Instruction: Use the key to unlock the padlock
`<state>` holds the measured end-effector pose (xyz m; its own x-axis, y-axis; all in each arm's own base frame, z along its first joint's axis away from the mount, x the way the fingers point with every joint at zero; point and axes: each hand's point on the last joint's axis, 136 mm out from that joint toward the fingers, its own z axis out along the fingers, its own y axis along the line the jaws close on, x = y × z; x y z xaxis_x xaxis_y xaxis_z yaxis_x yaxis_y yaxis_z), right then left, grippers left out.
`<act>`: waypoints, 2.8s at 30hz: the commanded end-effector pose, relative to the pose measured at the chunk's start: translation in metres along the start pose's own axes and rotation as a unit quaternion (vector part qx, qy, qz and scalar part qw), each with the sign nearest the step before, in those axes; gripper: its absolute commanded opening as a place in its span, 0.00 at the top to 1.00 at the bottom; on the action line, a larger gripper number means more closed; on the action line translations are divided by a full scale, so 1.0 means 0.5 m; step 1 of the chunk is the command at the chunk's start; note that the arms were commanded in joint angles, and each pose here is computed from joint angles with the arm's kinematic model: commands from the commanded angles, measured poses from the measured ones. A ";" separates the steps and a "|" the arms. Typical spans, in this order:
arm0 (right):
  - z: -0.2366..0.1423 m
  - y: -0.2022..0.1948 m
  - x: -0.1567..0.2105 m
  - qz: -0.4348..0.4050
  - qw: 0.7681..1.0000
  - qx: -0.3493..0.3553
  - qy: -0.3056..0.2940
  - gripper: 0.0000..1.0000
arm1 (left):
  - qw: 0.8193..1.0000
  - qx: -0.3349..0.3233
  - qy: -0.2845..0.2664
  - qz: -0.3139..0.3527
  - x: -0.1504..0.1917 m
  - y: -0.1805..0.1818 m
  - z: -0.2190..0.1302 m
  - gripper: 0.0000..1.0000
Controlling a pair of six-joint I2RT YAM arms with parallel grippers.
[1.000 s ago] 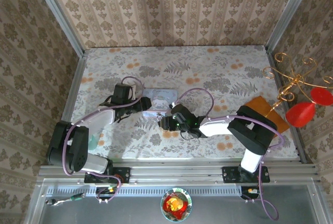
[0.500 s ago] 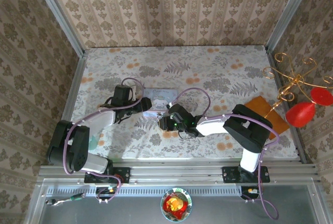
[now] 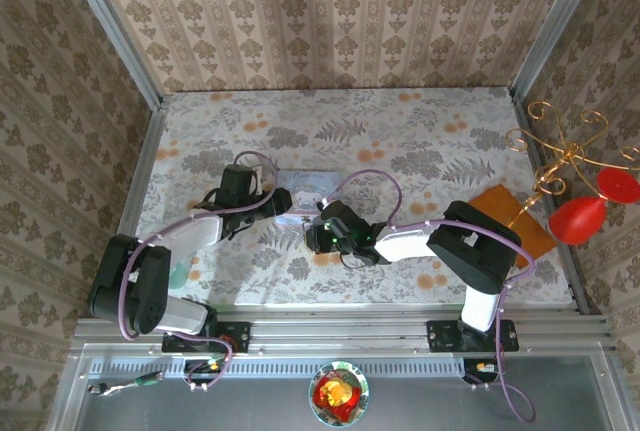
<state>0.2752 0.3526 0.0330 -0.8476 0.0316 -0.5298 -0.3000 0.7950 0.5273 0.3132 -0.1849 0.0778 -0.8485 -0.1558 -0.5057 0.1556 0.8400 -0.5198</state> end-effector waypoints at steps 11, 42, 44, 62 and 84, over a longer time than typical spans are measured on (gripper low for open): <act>-0.021 -0.022 -0.006 0.113 0.993 -0.003 -0.045 0.92 | 0.997 -0.068 0.022 -0.031 0.083 0.042 -0.003 0.37; -0.076 -0.088 -0.044 0.206 0.971 0.040 -0.118 0.99 | 0.999 -0.022 0.011 -0.034 0.131 -0.075 0.017 0.36; -0.073 -0.086 -0.046 0.220 0.968 0.030 -0.116 0.99 | 0.999 -0.024 0.010 -0.036 0.132 -0.074 0.018 0.36; -0.046 -0.088 -0.066 0.329 0.936 -0.028 -0.121 1.00 | 0.999 -0.022 0.013 -0.033 0.131 -0.085 0.024 0.37; -0.033 -0.114 -0.064 0.357 0.924 -0.020 -0.132 1.00 | 0.998 -0.008 -0.064 -0.025 0.040 -0.103 -0.026 0.30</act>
<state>0.3094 0.2997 0.0332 -0.7206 0.6721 -0.1706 0.2628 0.4924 0.8297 0.2684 -0.2353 0.0934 -0.8118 -0.2412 -0.5317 0.1237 0.8190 -0.5603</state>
